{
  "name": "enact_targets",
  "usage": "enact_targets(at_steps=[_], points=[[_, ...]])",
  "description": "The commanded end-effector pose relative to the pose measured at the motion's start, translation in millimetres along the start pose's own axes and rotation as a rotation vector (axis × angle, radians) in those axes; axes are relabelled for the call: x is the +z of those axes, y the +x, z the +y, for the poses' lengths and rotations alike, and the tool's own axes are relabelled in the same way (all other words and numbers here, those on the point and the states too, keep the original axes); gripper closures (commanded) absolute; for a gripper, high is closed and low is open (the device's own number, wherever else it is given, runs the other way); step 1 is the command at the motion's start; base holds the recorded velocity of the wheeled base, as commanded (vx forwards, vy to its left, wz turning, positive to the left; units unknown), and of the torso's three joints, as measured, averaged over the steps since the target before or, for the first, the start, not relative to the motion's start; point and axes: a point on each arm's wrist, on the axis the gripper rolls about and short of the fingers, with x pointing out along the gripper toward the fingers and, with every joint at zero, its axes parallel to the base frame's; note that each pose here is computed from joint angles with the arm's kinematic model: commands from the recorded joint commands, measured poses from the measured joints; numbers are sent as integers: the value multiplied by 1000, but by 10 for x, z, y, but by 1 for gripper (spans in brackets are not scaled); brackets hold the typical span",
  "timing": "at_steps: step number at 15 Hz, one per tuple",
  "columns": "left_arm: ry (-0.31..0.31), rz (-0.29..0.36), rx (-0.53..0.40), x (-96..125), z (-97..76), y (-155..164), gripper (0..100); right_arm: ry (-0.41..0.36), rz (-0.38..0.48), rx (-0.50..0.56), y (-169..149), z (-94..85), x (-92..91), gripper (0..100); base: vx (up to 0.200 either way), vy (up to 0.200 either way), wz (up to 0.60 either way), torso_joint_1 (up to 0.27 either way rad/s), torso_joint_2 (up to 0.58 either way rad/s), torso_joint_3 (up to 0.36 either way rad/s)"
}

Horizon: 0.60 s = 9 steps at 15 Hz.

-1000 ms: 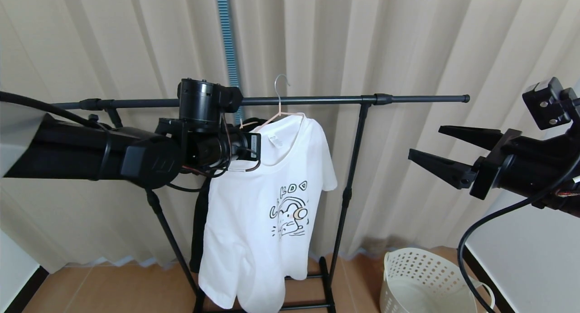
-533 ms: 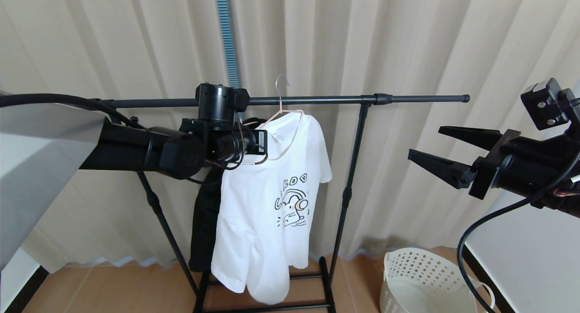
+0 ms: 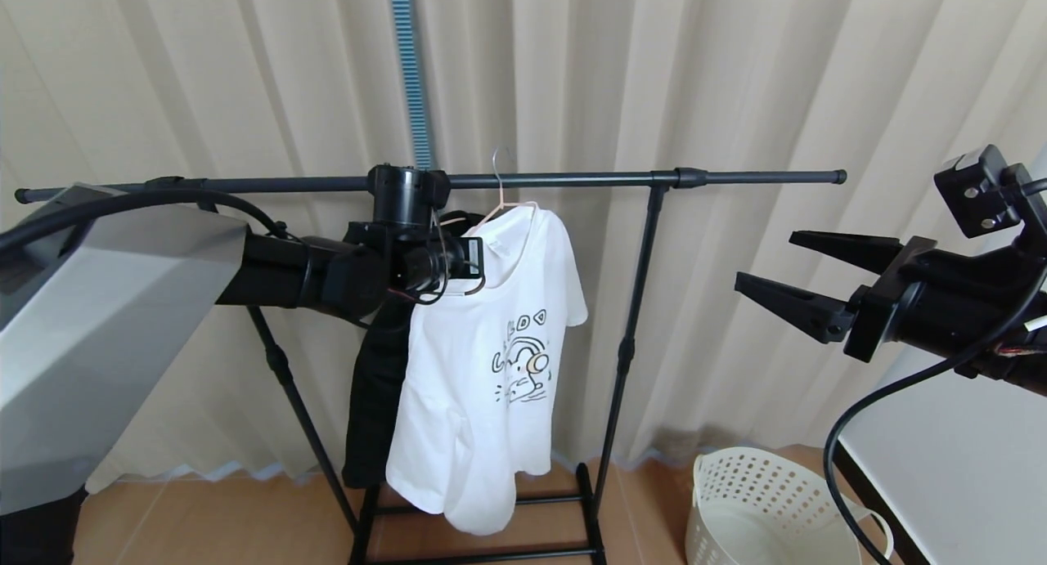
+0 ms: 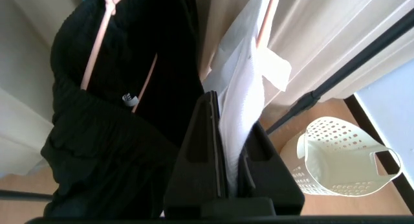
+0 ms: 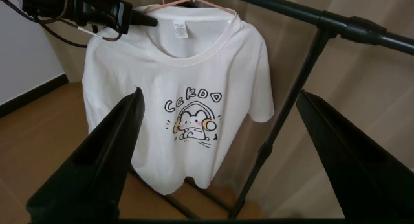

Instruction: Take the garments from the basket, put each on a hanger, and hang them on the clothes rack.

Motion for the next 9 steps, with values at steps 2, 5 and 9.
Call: enact_targets(at_steps=[2, 5, 9], points=[[-7, 18, 15, -85, 54, 128, 100, 1, 4, 1, 11, -3, -11, 0, 0, 0, 0, 0, 0, 0], [-7, 30, 16, -116, 59, 127, 100, 5, 13, 0, 39, -14, -29, 0, 0, 0, 0, 0, 0, 0], [-5, 55, 19, -190, 65, 119, 100, 5, 13, 0, 43, -16, -31, 0, 0, 0, 0, 0, 0, 0]])
